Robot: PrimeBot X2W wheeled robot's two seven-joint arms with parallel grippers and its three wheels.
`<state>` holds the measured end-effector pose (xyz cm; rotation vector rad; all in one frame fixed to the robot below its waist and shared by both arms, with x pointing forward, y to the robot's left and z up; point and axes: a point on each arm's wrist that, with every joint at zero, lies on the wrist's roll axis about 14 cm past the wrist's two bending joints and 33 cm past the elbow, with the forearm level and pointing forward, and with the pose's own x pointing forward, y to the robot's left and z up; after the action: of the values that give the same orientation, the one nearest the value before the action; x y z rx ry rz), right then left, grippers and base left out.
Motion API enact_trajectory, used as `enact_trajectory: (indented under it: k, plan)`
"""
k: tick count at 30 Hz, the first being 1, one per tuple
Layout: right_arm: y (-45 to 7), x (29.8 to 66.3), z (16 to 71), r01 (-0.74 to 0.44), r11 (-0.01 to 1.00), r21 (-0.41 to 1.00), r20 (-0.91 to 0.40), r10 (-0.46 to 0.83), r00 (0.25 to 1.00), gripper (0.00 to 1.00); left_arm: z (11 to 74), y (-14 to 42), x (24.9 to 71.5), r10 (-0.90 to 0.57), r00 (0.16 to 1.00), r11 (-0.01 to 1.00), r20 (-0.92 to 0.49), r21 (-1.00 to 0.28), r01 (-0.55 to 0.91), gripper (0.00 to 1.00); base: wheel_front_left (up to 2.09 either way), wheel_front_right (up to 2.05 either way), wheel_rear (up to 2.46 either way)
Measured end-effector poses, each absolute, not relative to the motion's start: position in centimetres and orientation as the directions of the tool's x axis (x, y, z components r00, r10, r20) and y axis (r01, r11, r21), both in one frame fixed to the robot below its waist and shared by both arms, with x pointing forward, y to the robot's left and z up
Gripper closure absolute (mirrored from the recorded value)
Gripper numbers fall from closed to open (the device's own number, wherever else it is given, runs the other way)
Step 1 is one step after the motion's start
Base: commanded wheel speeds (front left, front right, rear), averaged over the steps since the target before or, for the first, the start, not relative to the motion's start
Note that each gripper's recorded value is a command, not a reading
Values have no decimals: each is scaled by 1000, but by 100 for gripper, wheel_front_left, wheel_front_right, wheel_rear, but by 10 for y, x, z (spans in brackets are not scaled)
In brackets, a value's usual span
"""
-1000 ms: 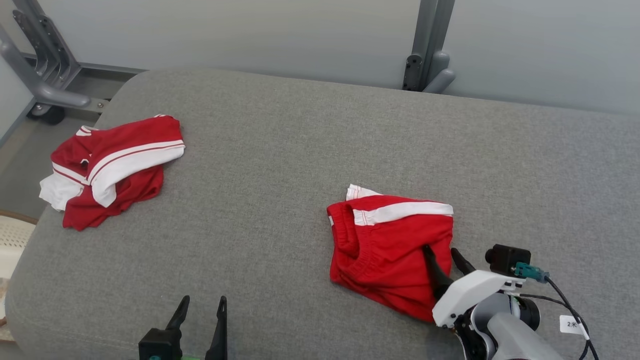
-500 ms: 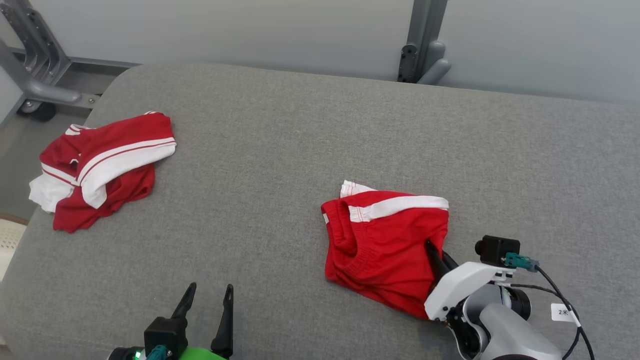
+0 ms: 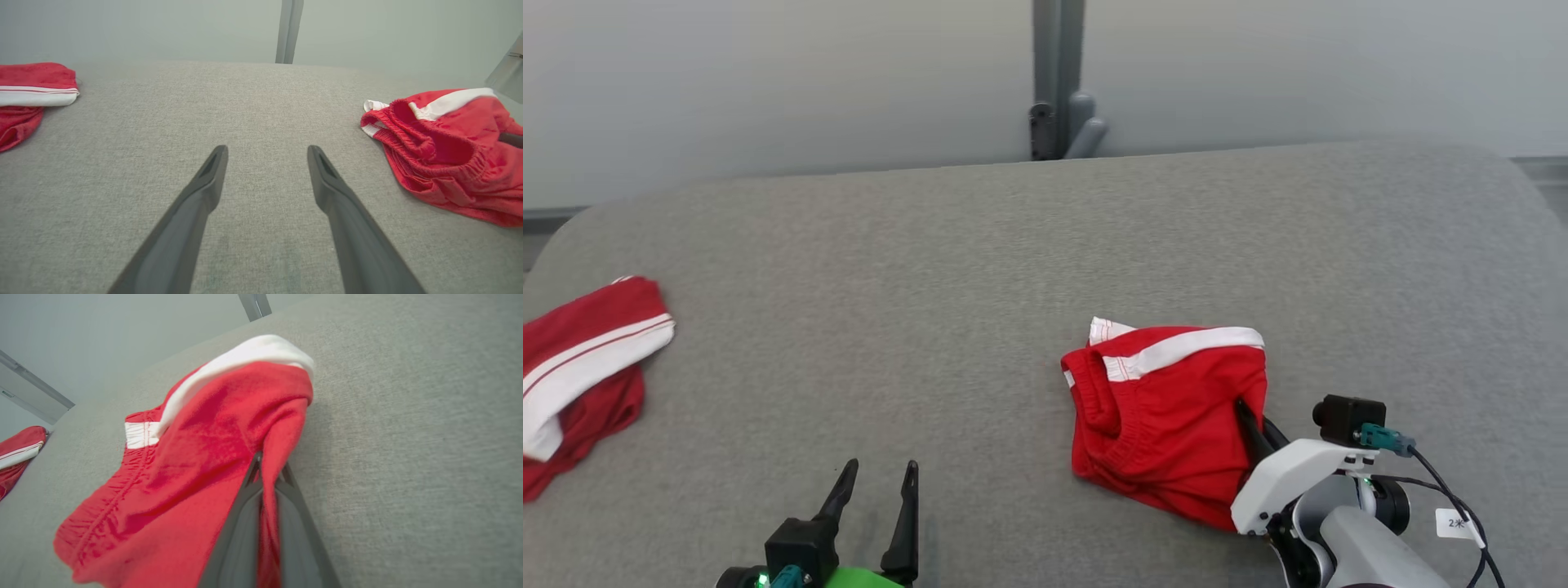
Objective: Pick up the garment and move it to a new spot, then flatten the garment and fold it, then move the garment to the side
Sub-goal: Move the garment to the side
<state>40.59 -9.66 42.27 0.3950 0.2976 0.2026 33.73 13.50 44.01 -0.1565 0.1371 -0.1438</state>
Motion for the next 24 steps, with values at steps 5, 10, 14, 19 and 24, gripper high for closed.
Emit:
enact_trajectory:
  k: [5, 10, 14, 19, 24]
  plan:
    - [-160, 385, 425, -1, 931, 365, -239, 95, 966, 100, 451, 75, 354, -325, 942, 933, -90, -194, 303, 0, 0, 0, 0]
    - [-193, 362, 423, 75, 941, 331, -250, 10, 968, 100, 459, 27, 364, -453, 889, 880, -67, -191, 435, 0, 0, 0, 0]
    - [-216, 352, 429, 134, 936, 327, -238, -56, 970, 100, 459, -4, 366, -537, 841, 835, -66, -182, 519, 0, 0, 0, 0]
    - [-231, 338, 423, 181, 932, 314, -256, -100, 961, 100, 452, -30, 364, -611, 787, 786, -83, -178, 592, 0, 0, 0, 0]
    - [-239, 350, 432, 165, 949, 269, -239, -100, 966, 100, 445, -37, 369, -635, 767, 770, -95, -157, 618, 0, 0, 0, 0]
